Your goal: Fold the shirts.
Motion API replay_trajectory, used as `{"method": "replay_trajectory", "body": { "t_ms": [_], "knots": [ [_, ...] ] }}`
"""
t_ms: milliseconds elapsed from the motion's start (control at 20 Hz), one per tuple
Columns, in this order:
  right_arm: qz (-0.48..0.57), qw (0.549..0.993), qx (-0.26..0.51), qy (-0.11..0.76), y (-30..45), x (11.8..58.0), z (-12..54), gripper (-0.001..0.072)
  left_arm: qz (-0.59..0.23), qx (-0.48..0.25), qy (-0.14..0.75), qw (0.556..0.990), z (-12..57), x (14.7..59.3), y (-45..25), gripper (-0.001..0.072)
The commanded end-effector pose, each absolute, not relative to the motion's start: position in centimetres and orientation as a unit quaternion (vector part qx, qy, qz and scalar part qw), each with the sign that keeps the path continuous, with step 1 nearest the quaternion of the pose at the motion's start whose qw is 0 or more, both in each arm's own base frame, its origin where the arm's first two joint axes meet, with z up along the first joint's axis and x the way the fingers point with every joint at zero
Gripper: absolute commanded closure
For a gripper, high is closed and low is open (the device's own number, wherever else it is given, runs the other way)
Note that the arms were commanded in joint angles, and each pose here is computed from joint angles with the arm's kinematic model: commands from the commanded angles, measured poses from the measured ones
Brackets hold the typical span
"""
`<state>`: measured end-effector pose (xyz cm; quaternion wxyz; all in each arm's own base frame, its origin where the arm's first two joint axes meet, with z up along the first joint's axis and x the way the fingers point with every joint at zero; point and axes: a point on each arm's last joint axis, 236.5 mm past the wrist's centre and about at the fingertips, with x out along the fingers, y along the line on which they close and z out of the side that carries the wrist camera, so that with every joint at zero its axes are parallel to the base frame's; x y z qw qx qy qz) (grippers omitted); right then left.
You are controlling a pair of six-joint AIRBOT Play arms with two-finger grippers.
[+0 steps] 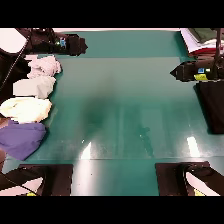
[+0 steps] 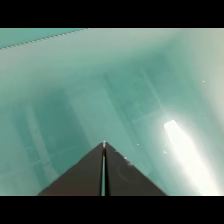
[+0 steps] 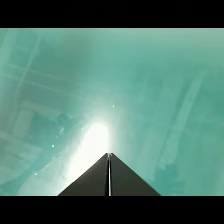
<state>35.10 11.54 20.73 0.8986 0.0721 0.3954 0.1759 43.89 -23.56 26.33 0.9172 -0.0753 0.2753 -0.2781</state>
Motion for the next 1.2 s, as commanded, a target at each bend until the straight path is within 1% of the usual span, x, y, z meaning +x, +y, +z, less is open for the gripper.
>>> {"method": "replay_trajectory", "body": {
  "t_ms": [0,50,100,150,300,400,600,750,850,950,1150],
  "knots": [
    [0.174,0.907,0.074,0.377,11.5,35.8,21.4,0.0698,-0.273,-0.072,0.246,0.927,27.4,44.8,-23.4,0.0683],
    [0.173,0.907,0.074,0.376,11.5,35.8,21.5,0.0698,-0.254,-0.059,0.225,0.939,27.9,45.9,-22.3,0.0576],
    [0.174,0.907,0.074,0.376,11.5,35.8,21.4,0.0698,-0.221,-0.04,0.208,0.952,28.2,47.2,-20.4,0.0194],
    [0.173,0.907,0.074,0.376,11.5,35.8,21.4,0.0698,-0.175,-0.041,0.203,0.963,28.0,48.7,-17.9,0.0098],
    [0.172,0.912,0.076,0.365,11.4,36.2,21.8,0.0698,-0.034,-0.036,0.241,0.969,23.7,52.7,-8.1,0.0097],
    [0.172,0.912,0.076,0.365,11.4,36.2,21.8,0.0698,0.02,-0.031,0.271,0.962,20.0,54.7,-2.9,0.0097],
    [0.172,0.913,0.076,0.363,11.4,36.3,21.9,0.0698,0.091,-0.047,0.325,0.94,10.8,58.3,5.5,0.0097],
    [0.172,0.911,0.075,0.368,11.4,36.1,21.7,0.0698,0.118,-0.058,0.363,0.923,3.7,59.6,9.3,0.0097],
    [0.172,0.91,0.075,0.369,11.5,36.1,21.7,0.0698,0.119,-0.061,0.359,0.924,0.6,61.0,10.1,0.0097],
    [0.174,0.908,0.076,0.374,11.5,35.9,21.5,0.0698,0.113,-0.063,0.341,0.931,-0.6,62.3,9.9,0.0097],
    [0.175,0.906,0.076,0.378,11.6,35.7,21.4,0.0698,0.102,-0.076,0.297,0.946,0.0,64.1,9.5,0.0099]
  ]
}}
